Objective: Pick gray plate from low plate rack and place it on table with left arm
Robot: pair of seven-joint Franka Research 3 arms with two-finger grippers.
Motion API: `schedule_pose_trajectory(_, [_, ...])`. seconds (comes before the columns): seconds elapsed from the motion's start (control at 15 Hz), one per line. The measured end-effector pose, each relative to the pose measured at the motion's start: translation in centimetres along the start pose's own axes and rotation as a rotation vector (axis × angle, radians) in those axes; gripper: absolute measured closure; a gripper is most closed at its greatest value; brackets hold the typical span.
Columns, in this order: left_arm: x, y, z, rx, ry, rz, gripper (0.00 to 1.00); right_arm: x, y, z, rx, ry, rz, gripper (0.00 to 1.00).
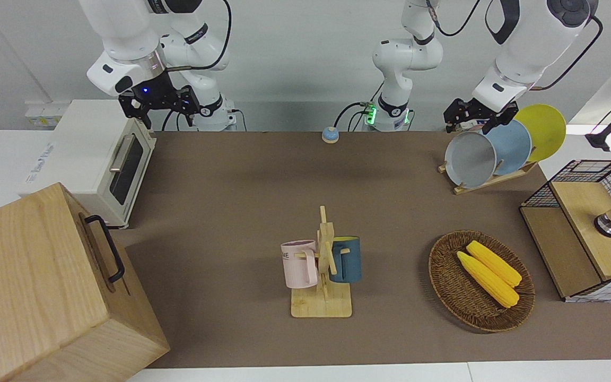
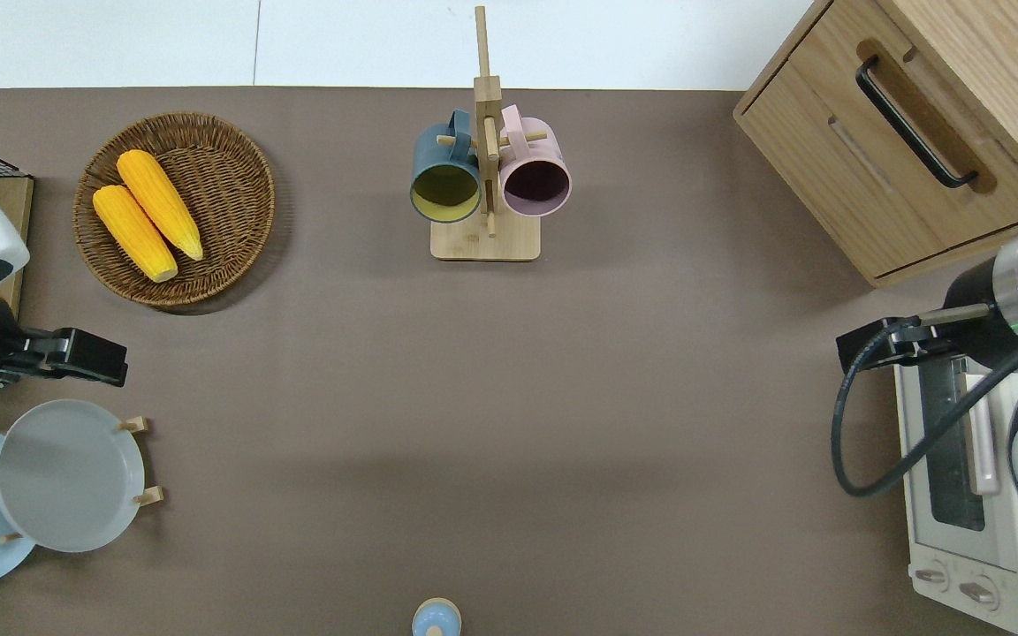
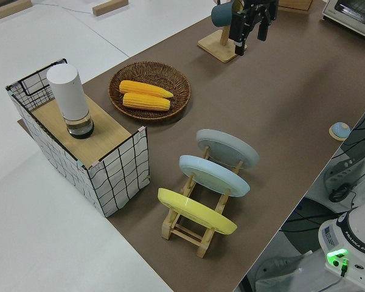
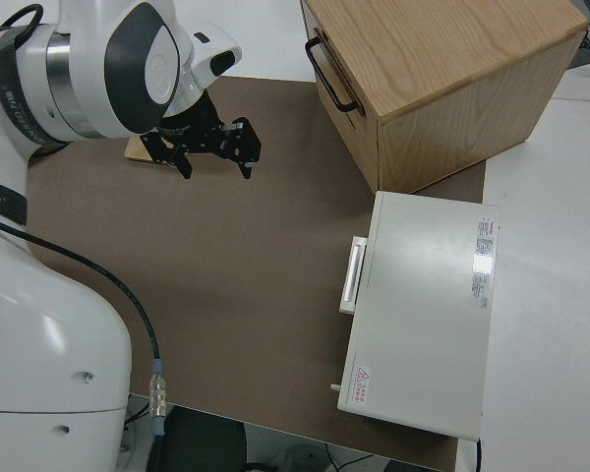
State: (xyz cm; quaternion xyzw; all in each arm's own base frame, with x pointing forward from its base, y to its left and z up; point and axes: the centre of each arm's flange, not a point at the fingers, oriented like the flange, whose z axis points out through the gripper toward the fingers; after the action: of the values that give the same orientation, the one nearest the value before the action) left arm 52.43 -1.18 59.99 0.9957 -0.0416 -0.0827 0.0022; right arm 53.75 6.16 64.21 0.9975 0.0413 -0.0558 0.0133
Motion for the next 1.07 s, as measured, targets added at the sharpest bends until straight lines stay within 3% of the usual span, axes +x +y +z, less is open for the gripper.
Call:
schedule_pose_trajectory(0.27, [-3.1, -0.1, 2.1, 0.001, 0.074, -0.004, 0.0, 0.0, 0.0, 0.0, 0.0, 0.0, 0.0, 0.01])
schedule_pose_trajectory(0.53, [-4.8, -0.7, 3.4, -0.003, 0.097, -0.017, 0.0, 0.0, 0.0, 0.0, 0.0, 0.0, 0.0, 0.01])
schedule_pose_trajectory(0.73, [-5.0, -4.4, 4.4, 0.002, 0.107, -0.078, 0.0, 0.0, 0.0, 0.0, 0.0, 0.0, 0.0, 0.01])
schedule_pose_trajectory(1.07, [-6.5, -10.4, 7.6, 0.125, 0.135, -0.16, 0.0, 0.0, 0.0, 0.0, 0.0, 0.0, 0.0, 0.01])
